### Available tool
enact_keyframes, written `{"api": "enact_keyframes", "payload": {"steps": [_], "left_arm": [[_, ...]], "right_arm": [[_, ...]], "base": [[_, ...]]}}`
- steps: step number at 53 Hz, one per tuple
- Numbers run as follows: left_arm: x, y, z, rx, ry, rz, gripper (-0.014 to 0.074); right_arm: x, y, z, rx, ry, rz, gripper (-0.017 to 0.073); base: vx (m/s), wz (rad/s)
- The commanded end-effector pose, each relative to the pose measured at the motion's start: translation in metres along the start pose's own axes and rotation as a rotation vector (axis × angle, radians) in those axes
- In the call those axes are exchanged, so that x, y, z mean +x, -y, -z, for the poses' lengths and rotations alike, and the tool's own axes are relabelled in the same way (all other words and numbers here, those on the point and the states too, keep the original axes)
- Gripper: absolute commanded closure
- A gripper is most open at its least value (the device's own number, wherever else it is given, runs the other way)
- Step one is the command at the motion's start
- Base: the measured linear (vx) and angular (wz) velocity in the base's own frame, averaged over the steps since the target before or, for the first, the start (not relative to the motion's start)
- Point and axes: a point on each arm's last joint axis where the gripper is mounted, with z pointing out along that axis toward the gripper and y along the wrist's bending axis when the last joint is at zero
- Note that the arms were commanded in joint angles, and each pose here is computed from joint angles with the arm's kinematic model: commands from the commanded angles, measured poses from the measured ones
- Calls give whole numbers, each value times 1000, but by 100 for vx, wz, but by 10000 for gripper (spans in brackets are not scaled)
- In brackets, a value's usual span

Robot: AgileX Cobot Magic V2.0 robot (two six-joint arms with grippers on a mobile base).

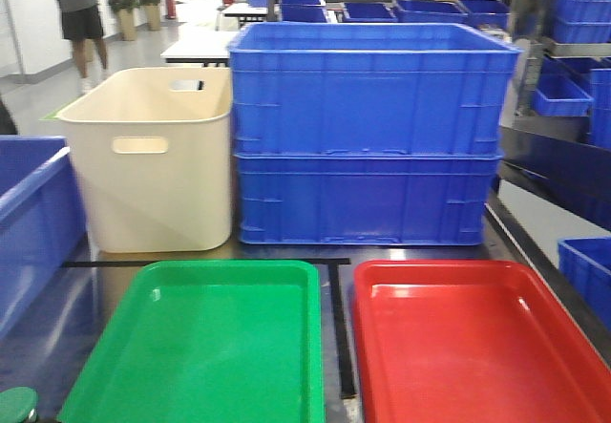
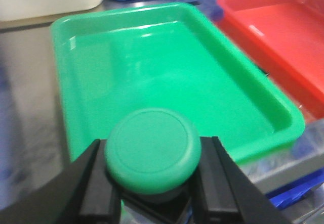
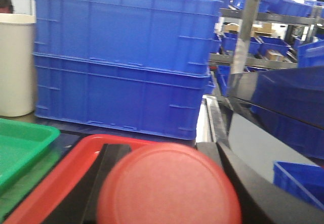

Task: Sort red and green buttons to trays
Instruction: 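Move left gripper over green tray and right gripper over red tray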

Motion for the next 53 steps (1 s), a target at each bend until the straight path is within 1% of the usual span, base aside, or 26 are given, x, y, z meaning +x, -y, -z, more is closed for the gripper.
{"api": "enact_keyframes", "payload": {"steps": [1,41,53], "left_arm": [[-16,4,4,30,111,4,594],[-16,4,4,30,111,4,594],[-22,5,5,46,179,3,594]], "right_arm": [[-13,-2,0,-33,61,9,569],[-13,-3,0,-35,62,5,569],[-14,-4,0,-50,75,5,569]], "base": [[10,-27],[1,-3],[0,0]]}}
